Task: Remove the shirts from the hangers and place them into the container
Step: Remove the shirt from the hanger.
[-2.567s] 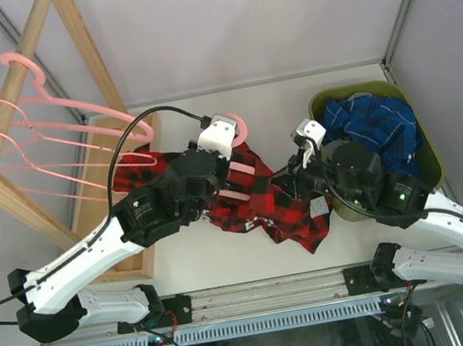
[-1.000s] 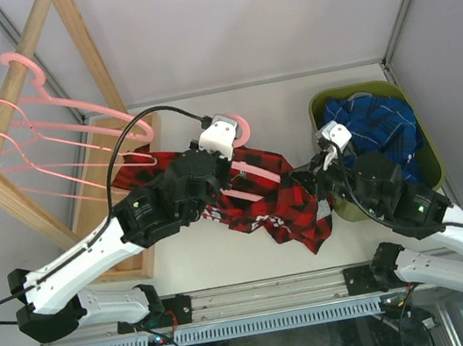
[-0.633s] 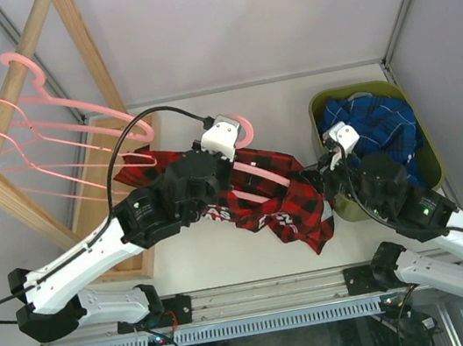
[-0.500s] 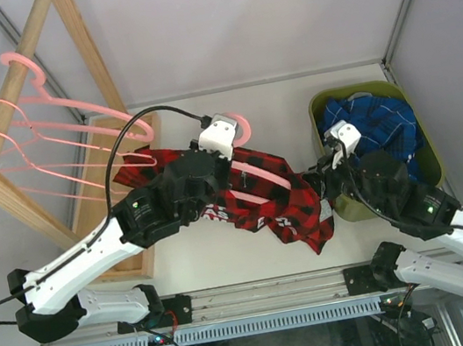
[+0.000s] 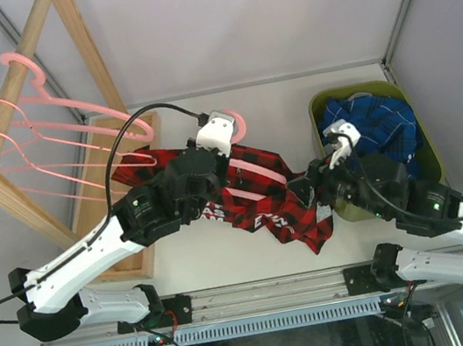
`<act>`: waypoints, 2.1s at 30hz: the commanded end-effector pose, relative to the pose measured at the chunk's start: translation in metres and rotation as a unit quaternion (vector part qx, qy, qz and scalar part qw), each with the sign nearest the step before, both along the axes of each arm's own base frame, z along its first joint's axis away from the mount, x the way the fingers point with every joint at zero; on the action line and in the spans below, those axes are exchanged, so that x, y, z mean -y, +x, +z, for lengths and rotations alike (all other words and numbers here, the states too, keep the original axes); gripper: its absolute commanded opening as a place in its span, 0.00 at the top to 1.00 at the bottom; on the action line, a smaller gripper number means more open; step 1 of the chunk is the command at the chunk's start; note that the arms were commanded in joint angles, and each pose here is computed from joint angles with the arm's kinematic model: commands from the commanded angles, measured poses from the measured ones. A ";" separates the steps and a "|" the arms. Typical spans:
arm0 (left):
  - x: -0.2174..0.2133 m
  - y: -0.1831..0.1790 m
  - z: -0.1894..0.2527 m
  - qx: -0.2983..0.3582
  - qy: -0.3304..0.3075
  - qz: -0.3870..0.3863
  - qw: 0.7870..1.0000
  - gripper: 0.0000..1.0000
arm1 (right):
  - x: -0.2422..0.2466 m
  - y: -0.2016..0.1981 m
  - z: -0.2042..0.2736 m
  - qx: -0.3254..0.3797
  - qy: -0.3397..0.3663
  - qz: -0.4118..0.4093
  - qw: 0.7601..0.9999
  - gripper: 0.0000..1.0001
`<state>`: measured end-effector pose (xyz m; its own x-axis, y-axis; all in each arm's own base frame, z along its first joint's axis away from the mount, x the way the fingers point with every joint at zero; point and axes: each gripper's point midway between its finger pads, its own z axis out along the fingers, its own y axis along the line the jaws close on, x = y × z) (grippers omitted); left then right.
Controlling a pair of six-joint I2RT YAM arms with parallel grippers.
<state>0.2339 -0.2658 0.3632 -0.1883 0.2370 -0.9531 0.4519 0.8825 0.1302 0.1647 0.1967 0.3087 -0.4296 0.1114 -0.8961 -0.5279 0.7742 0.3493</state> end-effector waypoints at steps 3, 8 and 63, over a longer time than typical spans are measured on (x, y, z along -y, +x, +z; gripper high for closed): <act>-0.007 0.006 0.037 0.023 -0.048 0.032 0.998 1.00 | -0.013 0.005 -0.012 -0.024 -0.029 -0.020 0.999 0.45; -0.006 0.006 0.034 0.019 -0.044 0.032 0.998 1.00 | -0.012 0.018 -0.026 -0.022 -0.073 -0.064 0.995 0.47; -0.018 -0.006 0.034 0.034 -0.100 -0.005 0.994 1.00 | 0.052 0.014 -0.011 0.173 0.056 -0.027 0.983 0.58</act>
<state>0.2261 -0.2565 0.3713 -0.1640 0.1275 -0.9782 0.4807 0.8762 0.0336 0.1786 0.1492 0.2643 -0.2311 0.1958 -0.9530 -0.5550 0.7780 0.2944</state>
